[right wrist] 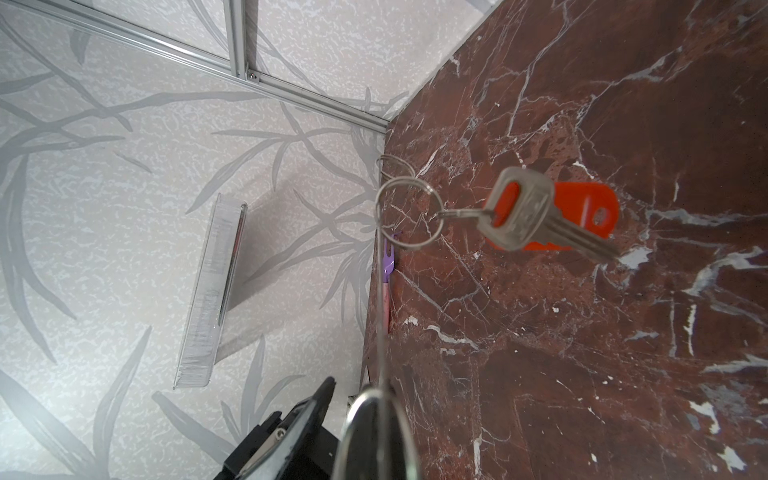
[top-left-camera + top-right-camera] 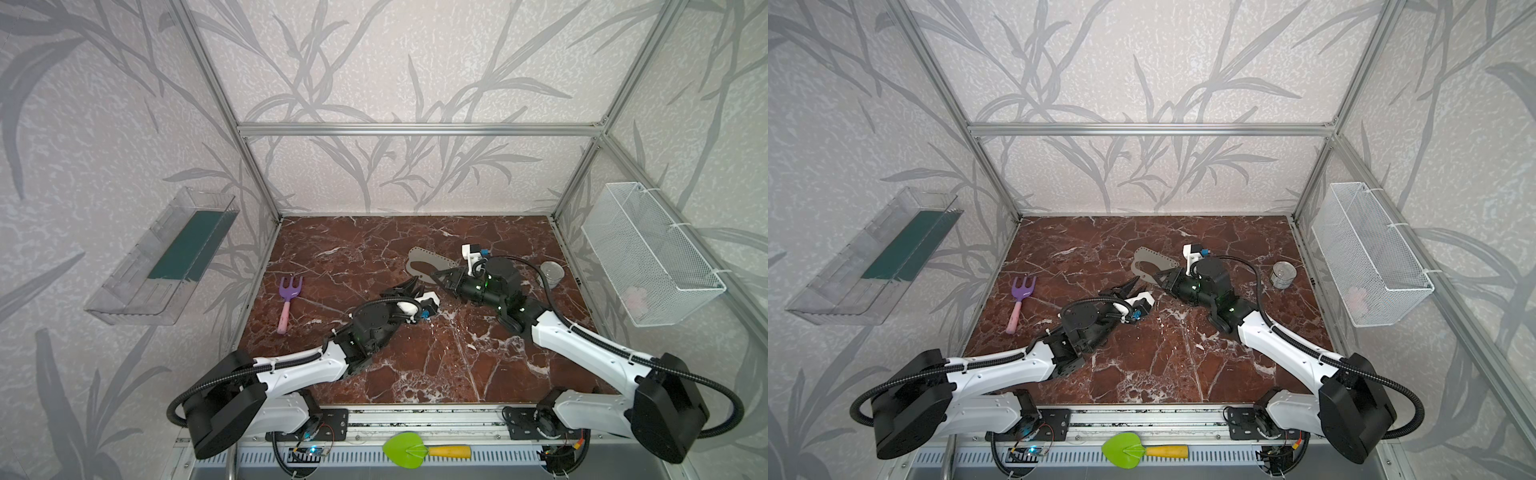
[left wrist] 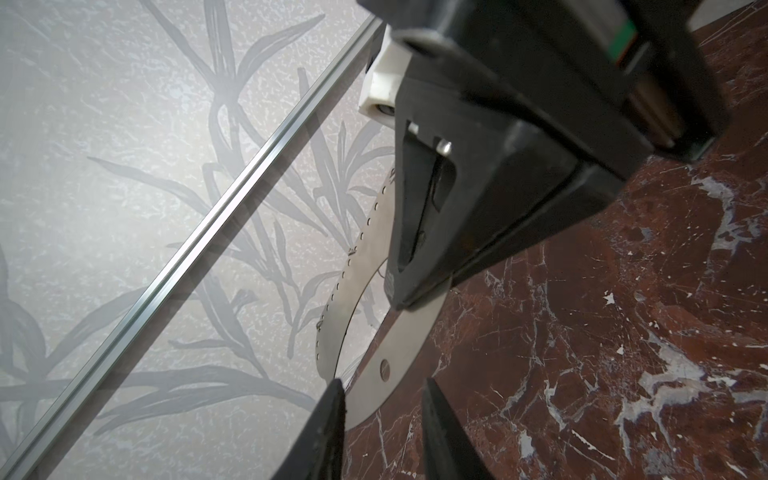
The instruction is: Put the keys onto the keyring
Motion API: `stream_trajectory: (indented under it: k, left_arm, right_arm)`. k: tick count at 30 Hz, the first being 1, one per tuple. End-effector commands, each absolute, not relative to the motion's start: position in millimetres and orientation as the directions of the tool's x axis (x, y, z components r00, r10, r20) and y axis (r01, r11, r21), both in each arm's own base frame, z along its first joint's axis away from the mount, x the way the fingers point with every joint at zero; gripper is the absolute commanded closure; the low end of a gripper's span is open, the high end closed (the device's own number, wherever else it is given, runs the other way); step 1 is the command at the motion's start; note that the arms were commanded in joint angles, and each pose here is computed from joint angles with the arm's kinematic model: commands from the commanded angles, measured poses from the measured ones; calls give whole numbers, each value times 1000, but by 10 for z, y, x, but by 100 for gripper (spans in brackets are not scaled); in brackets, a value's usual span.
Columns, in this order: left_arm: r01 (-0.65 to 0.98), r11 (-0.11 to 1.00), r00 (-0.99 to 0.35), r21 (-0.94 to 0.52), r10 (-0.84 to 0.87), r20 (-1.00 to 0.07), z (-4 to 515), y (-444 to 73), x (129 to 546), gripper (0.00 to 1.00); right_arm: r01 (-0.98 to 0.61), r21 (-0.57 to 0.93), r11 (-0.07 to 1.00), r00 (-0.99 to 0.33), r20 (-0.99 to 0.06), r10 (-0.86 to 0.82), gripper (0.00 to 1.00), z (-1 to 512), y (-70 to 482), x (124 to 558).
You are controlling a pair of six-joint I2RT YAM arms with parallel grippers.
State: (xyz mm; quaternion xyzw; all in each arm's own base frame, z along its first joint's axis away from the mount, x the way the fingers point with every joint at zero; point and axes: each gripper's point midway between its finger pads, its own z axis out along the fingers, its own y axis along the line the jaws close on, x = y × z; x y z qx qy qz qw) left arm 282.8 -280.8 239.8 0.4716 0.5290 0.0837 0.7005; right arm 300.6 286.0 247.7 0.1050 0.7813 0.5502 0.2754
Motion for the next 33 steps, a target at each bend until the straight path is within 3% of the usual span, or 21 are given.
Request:
stream_trajectory:
  k: [1, 15, 24, 33]
  left_arm:
    - [344, 557, 438, 756, 617, -654, 2449, -2788, 2848, 67]
    - [239, 505, 464, 829, 691, -554, 2376, -2985, 3091, 73]
    - [209, 498, 470, 841, 704, -533, 2354, -3028, 3147, 100]
    - [295, 428, 354, 854, 781, -514, 2202, -2968, 3227, 100]
  right_arm:
    - [-188, 918, 350, -817, -344, 463, 100, 2596, 2873, 2976]
    - [-169, 939, 299, -827, -300, 476, 100, 2630, 2864, 2912]
    - [-153, 943, 296, -830, -285, 479, 100, 2567, 2864, 2916]
    - [-186, 930, 318, -825, -323, 463, 100, 2611, 2849, 2955]
